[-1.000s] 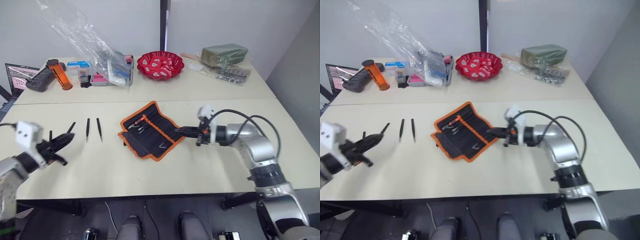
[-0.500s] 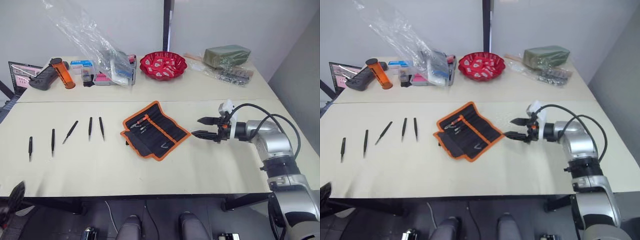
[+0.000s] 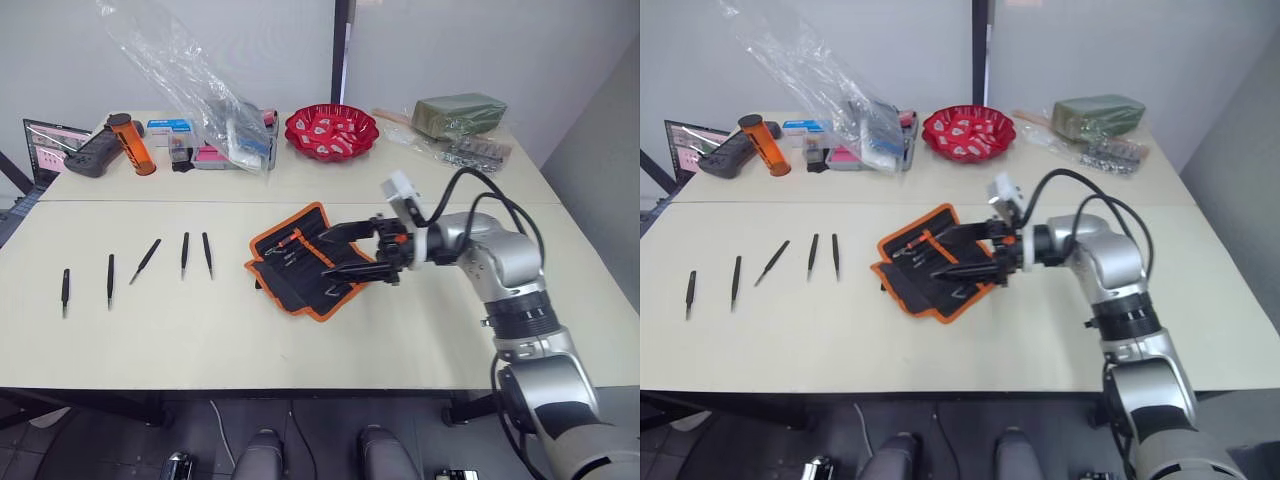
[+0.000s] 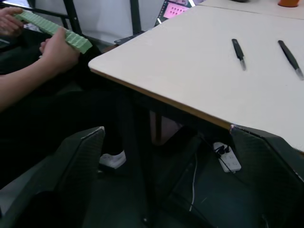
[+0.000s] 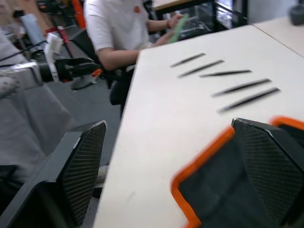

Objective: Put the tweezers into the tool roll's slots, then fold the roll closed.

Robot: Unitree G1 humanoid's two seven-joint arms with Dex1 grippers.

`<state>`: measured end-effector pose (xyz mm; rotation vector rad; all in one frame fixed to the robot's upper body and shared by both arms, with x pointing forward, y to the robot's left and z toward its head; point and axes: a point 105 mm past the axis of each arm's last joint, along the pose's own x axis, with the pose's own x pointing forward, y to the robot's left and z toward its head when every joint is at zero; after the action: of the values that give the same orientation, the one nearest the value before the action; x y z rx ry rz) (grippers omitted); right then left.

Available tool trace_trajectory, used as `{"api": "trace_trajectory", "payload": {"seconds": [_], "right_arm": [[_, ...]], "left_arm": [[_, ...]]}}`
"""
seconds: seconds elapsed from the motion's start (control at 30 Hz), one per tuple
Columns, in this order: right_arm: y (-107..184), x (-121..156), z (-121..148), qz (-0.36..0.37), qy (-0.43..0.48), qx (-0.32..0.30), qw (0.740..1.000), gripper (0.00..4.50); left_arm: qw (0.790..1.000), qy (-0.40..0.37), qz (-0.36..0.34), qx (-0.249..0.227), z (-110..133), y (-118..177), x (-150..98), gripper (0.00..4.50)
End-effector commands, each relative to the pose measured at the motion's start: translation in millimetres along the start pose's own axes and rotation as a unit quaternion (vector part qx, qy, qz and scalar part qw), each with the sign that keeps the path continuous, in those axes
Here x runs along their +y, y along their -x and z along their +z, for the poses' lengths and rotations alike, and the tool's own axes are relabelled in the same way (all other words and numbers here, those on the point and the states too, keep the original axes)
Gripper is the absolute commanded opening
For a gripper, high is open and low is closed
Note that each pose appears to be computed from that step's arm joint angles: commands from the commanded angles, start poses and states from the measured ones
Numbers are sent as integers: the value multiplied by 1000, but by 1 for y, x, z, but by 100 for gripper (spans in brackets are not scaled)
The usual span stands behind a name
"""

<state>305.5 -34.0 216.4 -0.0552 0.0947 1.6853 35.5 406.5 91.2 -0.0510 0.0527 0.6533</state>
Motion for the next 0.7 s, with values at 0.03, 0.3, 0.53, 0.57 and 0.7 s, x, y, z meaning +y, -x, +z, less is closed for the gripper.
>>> {"api": "trace_trajectory", "payload": {"seconds": [0.03, 0.3, 0.53, 0.57, 0.7], "right_arm": [[-9, 8, 16, 16, 42, -7, 999, 449], [-13, 10, 19, 17, 53, -3, 998, 449], [-16, 4, 33, -37, 120, -13, 992, 449], [-16, 1, 35, -59, 137, -12, 989, 449], [-19, -14, 41, -138, 151, -34, 978, 449]], "left_arm": [[999, -17, 6, -28, 14, 3, 4, 450], [998, -25, -21, -47, 36, -15, -6, 450], [997, -19, -66, -30, 48, -74, -30, 450], [997, -22, -74, -27, 49, -83, -34, 450], [995, -21, -101, -2, 47, -122, -51, 450]]}}
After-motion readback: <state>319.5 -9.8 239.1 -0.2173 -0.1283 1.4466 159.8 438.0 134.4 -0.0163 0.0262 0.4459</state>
